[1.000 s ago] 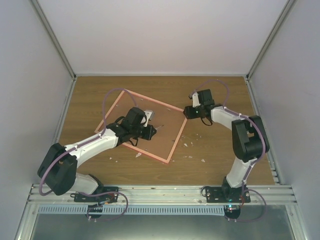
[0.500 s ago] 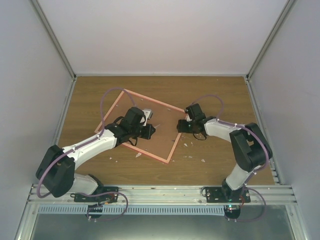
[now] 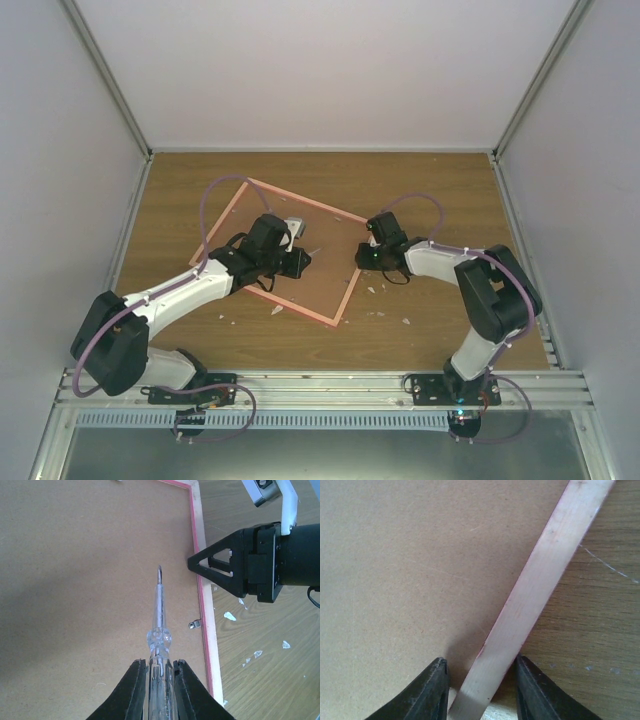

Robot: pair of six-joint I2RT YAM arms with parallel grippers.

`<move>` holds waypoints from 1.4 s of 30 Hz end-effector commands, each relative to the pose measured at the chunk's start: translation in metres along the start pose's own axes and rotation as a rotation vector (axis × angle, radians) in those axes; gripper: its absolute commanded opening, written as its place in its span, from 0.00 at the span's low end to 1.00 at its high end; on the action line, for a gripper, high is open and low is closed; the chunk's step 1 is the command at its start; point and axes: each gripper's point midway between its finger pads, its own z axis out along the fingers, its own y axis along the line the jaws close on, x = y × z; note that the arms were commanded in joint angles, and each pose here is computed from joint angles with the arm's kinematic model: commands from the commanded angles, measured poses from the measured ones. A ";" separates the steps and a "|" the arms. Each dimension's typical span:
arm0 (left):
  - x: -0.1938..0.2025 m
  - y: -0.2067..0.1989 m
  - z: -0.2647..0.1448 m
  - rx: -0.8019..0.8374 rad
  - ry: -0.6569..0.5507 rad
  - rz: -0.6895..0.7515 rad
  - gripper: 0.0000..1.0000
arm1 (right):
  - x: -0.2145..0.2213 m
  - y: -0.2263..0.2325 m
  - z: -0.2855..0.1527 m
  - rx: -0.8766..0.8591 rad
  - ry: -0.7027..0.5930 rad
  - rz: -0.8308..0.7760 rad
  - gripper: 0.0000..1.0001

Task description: Take the photo out of the frame

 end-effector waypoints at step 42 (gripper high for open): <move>0.034 -0.091 0.053 0.237 0.123 0.217 0.00 | -0.025 -0.013 -0.010 -0.081 -0.015 -0.239 0.33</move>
